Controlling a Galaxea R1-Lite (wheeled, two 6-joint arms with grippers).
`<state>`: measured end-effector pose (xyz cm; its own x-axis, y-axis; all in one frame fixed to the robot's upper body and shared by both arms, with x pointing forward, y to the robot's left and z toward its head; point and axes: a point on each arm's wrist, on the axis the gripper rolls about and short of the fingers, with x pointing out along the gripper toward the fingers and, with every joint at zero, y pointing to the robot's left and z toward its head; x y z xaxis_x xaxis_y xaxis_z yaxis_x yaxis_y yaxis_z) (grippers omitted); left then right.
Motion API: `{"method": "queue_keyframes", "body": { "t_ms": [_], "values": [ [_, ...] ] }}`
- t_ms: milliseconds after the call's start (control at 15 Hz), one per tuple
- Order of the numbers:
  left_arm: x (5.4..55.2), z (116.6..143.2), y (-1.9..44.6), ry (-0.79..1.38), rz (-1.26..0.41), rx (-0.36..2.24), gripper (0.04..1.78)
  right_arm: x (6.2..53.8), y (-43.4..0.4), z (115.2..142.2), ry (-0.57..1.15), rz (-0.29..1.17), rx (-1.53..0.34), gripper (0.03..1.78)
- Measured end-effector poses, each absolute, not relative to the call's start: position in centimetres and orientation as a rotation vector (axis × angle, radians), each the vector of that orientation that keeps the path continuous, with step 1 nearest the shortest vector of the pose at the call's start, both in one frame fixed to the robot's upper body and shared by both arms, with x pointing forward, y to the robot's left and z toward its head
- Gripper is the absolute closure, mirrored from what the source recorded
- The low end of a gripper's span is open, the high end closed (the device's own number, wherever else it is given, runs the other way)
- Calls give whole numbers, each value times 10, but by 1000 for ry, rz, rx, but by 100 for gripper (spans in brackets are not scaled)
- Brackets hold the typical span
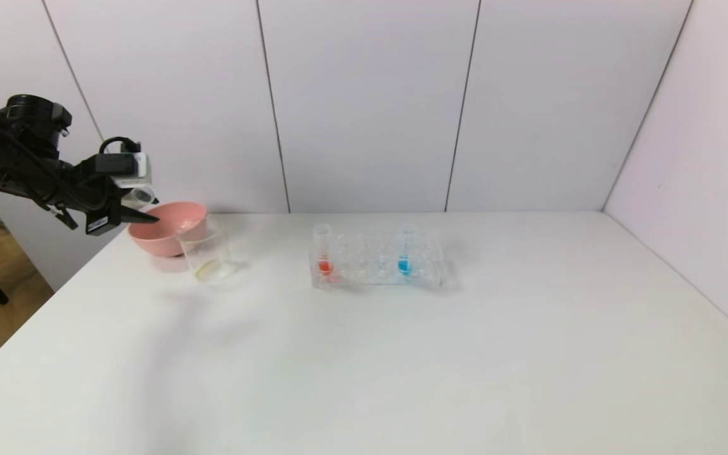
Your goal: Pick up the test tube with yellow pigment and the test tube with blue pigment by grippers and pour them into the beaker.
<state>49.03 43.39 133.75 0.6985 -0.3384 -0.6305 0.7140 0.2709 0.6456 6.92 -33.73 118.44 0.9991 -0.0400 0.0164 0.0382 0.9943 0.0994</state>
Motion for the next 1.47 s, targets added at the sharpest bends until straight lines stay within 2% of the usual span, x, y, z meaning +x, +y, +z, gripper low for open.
{"method": "queue_keyframes", "body": {
  "t_ms": [1467],
  "values": [
    [521,1316,408,424,-724,1376,128,69,-337,1184,-18,-39,100,10]
  ]
}}
